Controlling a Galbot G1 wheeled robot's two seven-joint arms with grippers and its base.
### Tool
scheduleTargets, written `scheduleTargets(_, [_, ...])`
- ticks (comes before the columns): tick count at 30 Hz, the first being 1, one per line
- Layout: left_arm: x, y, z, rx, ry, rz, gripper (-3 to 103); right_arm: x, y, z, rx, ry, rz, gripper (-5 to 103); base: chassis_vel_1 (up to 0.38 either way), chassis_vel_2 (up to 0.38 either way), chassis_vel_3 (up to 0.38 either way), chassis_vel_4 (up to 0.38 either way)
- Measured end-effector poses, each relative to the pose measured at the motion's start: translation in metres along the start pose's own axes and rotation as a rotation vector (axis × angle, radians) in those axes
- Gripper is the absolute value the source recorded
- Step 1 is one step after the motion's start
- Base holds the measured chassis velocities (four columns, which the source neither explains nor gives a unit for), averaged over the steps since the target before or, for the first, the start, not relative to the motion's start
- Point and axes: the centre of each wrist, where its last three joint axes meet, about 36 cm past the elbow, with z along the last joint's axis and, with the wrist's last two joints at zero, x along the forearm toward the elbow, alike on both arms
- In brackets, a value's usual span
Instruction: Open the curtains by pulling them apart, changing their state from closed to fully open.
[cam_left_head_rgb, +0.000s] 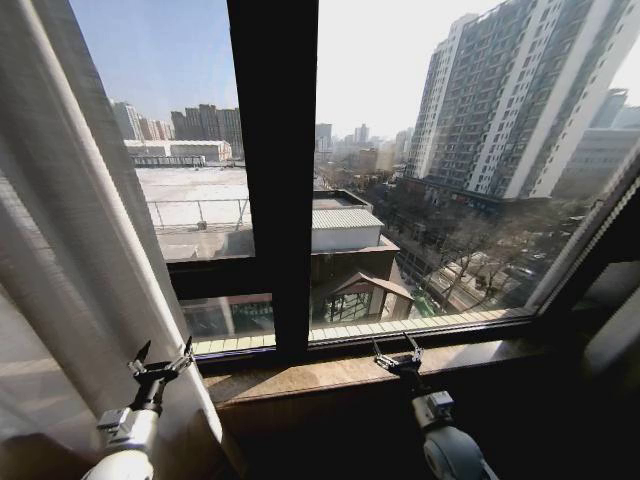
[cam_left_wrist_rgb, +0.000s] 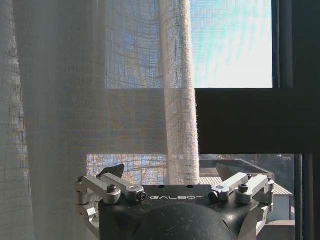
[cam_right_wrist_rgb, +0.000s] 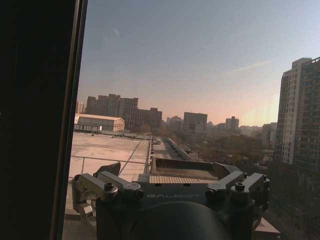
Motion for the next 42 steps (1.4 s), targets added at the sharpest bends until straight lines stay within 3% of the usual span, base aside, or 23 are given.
scheduleTargets(14, [-0.040,0.006,0.011,-0.002,-0.017,-0.034,100,0.000,0.000,0.000,0.000,0.000,0.000,100,-0.020,0.010,0.017,-0.013])
scheduleTargets(19, [-0.058,0.008,0.015,-0.004,0.006,-0.070,102,0.000,0.000,0.000,0.000,0.000,0.000,100,0.000,0.000,0.000,0.000])
scheduleTargets(21, [-0.066,0.006,0.016,0.007,0.053,-0.131,94,0.000,0.000,0.000,0.000,0.000,0.000,100,0.000,0.000,0.000,0.000])
scheduleTargets(24, [-0.069,0.005,0.017,0.017,0.075,-0.160,89,0.000,0.000,0.000,0.000,0.000,0.000,100,0.000,0.000,0.000,0.000])
scheduleTargets(26, [-0.072,0.007,0.020,0.023,0.079,-0.170,79,0.000,0.000,0.000,0.000,0.000,0.000,100,0.000,0.000,0.000,0.000])
scheduleTargets(27, [-0.072,0.007,0.020,0.023,0.079,-0.170,79,0.000,0.000,0.000,0.000,0.000,0.000,100,0.000,0.000,0.000,0.000])
scheduleTargets(30, [-0.072,0.010,0.020,0.028,0.064,-0.159,62,0.000,0.000,0.000,0.000,0.000,0.000,100,0.000,0.000,0.000,0.000])
scheduleTargets(31, [-0.072,0.010,0.020,0.028,0.064,-0.159,62,0.000,0.000,0.000,0.000,0.000,0.000,100,0.000,0.000,0.000,0.000])
scheduleTargets(36, [-0.069,0.015,0.019,0.022,0.044,-0.129,41,0.000,0.000,0.000,0.000,0.000,0.000,100,0.000,0.000,0.000,0.000])
scheduleTargets(39, [-0.067,0.016,0.019,0.020,0.037,-0.116,35,0.000,0.000,0.000,0.000,0.000,0.000,100,0.000,0.000,0.000,0.000])
scheduleTargets(42, [-0.063,0.017,0.018,0.015,0.030,-0.105,19,0.000,0.000,0.000,0.000,0.000,0.000,100,0.000,0.000,0.000,0.000])
